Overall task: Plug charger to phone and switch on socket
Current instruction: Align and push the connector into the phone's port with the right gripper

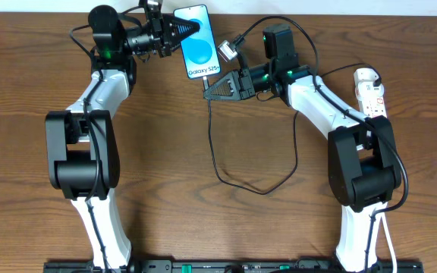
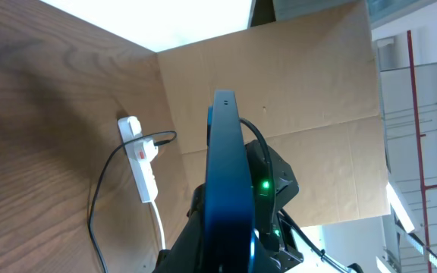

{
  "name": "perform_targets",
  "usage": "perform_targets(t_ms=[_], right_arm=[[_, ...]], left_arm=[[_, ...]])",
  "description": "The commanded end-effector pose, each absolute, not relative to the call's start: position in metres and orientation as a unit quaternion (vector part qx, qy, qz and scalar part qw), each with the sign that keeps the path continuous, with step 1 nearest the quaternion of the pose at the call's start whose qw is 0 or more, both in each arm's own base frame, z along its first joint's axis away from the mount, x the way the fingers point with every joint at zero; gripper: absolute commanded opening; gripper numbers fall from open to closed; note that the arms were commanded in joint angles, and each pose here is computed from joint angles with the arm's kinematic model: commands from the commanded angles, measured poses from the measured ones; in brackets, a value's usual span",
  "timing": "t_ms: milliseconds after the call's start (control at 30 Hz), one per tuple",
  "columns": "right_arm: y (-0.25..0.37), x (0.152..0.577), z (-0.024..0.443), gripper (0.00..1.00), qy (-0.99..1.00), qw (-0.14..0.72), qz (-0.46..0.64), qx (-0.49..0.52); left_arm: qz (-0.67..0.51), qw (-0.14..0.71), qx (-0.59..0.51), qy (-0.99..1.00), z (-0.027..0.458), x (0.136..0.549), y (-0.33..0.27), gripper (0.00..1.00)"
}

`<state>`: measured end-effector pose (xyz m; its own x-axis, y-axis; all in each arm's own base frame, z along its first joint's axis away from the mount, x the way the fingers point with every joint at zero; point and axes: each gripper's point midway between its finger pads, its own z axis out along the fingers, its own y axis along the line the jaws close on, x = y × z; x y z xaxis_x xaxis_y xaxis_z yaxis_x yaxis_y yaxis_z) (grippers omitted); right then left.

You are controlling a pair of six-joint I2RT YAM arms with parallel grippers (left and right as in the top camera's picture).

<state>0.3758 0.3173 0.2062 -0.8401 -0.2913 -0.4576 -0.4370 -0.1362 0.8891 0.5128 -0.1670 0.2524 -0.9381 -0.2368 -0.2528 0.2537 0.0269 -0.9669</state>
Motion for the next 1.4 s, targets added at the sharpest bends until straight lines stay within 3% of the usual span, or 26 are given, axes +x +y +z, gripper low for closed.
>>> perform_targets(t_ms=[0,1367], right_arm=[[0.316,0.377,0.204,0.01,0.654,0.044,0.704,-0.273],[0.304,0.387,0.202,0.01,0.66,0.056,0.702,-0.262]], left_arm=[[-0.699,0.186,0.022,0.69,0.274,0.506,-0.167,0.07],[-0.701,0.169,0.04,0.692,0.272,0.498,-0.176,0.07]])
